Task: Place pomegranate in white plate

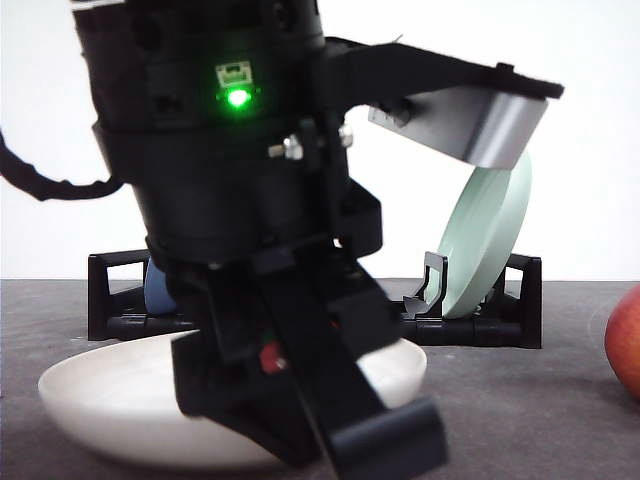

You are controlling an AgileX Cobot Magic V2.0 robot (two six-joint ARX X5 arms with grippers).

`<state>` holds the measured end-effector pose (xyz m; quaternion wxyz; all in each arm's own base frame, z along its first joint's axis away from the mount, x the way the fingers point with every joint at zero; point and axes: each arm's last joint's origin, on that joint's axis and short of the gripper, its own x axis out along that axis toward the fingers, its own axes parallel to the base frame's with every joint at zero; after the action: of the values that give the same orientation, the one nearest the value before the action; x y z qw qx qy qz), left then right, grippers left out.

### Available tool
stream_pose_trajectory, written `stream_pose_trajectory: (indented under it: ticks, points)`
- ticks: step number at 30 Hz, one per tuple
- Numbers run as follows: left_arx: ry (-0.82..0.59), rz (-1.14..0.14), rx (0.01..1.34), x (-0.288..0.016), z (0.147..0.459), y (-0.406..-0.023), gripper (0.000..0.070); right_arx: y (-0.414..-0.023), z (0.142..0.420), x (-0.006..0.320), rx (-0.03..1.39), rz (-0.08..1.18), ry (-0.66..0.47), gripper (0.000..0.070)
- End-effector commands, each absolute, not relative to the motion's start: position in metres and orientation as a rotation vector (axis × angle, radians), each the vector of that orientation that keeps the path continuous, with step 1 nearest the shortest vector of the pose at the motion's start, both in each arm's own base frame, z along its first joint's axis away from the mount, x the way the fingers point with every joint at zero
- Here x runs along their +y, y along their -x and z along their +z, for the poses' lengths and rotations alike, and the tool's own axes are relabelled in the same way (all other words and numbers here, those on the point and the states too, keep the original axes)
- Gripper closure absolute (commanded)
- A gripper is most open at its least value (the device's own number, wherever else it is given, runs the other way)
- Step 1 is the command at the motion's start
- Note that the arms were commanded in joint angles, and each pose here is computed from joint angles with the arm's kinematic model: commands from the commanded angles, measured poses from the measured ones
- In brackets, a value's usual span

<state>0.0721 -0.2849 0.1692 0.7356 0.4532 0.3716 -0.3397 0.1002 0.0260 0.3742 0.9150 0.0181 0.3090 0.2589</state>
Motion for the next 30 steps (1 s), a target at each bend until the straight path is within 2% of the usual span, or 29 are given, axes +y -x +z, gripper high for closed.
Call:
stream_pose_trajectory:
  ticks: [1, 7, 11, 17, 20, 23, 26, 30]
  points:
    - [-0.98, -0.758, 0.806, -0.29, 0.17, -0.067, 0.0419, -0.1, 0.379, 0.027, 0.622, 0.538, -0.044, 0.007]
    - [-0.912, -0.756, 0.775, -0.289, 0.186, -0.067, 0.0291, -0.1, 0.379, 0.028, 0.623, 0.547, -0.041, 0.007]
    - [-0.83, -0.726, 0.709, -0.288, 0.22, -0.068, 0.0176, -0.1, 0.379, 0.028, 0.625, 0.552, -0.04, 0.007]
    - [-0.579, -0.661, 0.519, -0.273, 0.315, -0.068, 0.0175, -0.106, 0.376, 0.032, 0.66, 0.567, -0.044, 0.007]
    - [-0.427, -0.657, 0.414, -0.253, 0.365, -0.066, 0.0177, -0.111, 0.374, 0.033, 0.679, 0.572, -0.044, 0.007]
    - [-0.303, -0.666, 0.342, -0.227, 0.402, -0.062, 0.0179, -0.115, 0.373, 0.035, 0.696, 0.576, -0.043, 0.007]
    - [-0.218, -0.651, 0.325, -0.199, 0.42, -0.059, 0.018, -0.118, 0.371, 0.037, 0.713, 0.587, -0.04, 0.007]
    - [-0.156, -0.565, 0.358, -0.158, 0.427, -0.054, 0.018, -0.122, 0.369, 0.041, 0.734, 0.603, -0.031, 0.007]
